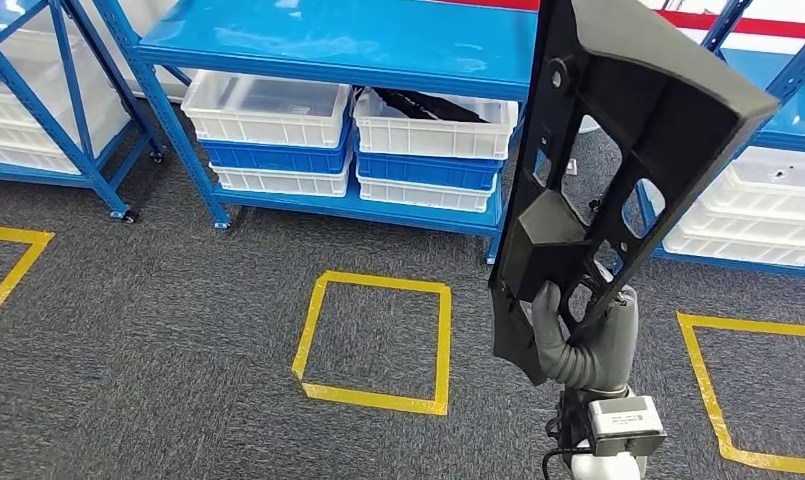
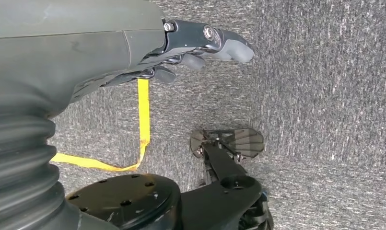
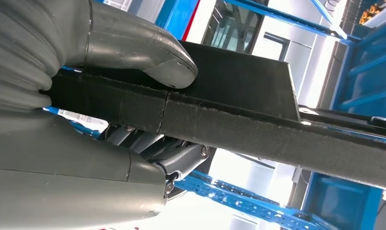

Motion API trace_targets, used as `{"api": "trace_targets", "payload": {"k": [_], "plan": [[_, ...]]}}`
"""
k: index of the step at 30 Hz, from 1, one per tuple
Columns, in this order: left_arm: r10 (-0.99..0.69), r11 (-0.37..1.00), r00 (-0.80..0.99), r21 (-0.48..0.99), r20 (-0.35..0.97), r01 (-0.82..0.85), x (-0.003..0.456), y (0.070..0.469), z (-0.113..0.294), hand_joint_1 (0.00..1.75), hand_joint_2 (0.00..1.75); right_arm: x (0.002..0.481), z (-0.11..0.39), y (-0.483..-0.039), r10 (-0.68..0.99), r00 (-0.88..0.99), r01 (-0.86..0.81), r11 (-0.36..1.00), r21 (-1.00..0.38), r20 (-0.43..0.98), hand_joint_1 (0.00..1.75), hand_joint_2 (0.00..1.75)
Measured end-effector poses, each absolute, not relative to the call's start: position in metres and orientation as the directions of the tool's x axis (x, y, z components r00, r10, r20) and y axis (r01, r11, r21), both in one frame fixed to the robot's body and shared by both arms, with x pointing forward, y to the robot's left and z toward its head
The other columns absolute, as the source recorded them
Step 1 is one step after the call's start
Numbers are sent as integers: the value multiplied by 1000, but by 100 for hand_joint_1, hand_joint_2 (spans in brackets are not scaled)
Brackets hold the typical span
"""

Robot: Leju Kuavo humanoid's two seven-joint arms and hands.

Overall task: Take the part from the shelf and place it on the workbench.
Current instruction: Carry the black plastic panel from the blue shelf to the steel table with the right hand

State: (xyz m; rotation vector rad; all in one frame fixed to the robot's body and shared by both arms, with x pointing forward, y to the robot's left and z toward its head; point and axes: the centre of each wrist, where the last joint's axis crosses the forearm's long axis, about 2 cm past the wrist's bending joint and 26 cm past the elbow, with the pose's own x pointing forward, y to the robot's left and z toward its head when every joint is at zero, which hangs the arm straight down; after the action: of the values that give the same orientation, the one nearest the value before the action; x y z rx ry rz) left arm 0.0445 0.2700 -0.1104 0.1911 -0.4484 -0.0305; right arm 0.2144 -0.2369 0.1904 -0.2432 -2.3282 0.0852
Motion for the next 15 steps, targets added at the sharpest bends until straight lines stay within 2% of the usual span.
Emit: {"api": "trace_targets", "payload": {"k": [15], "plan": [[-77,981,900,194,429,-8,44,271,-111,0,175,212,188,-238,212,-672,159,977,-141,710,175,175]]}}
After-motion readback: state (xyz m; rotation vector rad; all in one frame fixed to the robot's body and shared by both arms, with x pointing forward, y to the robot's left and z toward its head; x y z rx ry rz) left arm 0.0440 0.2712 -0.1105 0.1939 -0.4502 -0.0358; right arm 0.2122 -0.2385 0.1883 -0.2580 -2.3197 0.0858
